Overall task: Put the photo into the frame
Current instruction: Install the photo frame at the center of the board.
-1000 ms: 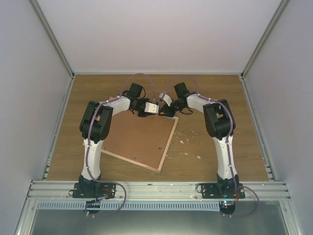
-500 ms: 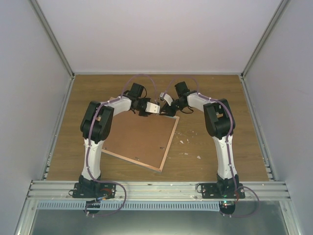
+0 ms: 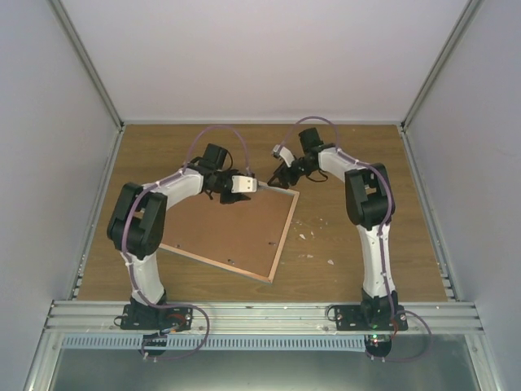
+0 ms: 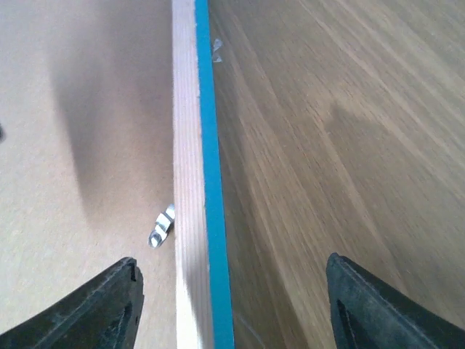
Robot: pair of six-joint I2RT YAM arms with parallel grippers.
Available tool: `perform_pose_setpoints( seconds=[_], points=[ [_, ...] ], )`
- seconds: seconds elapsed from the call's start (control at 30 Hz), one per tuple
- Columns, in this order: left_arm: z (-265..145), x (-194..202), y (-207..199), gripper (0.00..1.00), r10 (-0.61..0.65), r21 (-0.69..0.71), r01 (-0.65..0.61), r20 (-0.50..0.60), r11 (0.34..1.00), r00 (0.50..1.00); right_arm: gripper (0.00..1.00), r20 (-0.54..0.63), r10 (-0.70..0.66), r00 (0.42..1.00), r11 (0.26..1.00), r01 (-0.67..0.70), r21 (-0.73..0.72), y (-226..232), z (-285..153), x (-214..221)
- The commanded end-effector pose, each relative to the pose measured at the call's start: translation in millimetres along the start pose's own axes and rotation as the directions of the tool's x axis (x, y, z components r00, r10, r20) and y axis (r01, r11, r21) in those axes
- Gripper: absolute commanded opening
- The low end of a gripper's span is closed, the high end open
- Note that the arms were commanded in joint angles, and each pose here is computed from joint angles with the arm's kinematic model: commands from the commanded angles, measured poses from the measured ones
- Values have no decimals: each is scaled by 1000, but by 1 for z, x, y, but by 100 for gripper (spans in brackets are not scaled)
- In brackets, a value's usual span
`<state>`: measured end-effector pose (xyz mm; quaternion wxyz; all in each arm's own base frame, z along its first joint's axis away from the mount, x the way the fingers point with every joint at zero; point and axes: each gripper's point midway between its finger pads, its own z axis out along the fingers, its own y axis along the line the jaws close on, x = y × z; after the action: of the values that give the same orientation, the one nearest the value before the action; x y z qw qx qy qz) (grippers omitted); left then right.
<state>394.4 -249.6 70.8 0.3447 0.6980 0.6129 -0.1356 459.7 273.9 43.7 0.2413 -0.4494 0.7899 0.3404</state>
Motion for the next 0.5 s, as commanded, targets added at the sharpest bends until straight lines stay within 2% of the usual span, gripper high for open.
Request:
perform_pose_setpoints(
  seconds=[0.0,0.1,0.17,0.3,0.47],
  points=[
    [-21,-30,-42,38,-108,125,99,63,987,992,72,59,-58,997,998,58,-1,25,-42,-24],
    [-14,-45,-78,29,-114,200,99,66,975,991,67,29,-97,995,995,97,19,42,-53,-10],
    [-8,-54,-96,23,-114,237,95,67,967,991,58,10,-84,996,996,84,-29,59,-56,3],
    [5,-62,-116,14,-111,259,92,59,962,992,32,-1,-29,1000,992,28,-120,94,-58,23],
    [15,-66,-143,9,-59,282,42,51,958,997,17,-71,-5,997,987,-6,-161,126,-50,57]
  ],
)
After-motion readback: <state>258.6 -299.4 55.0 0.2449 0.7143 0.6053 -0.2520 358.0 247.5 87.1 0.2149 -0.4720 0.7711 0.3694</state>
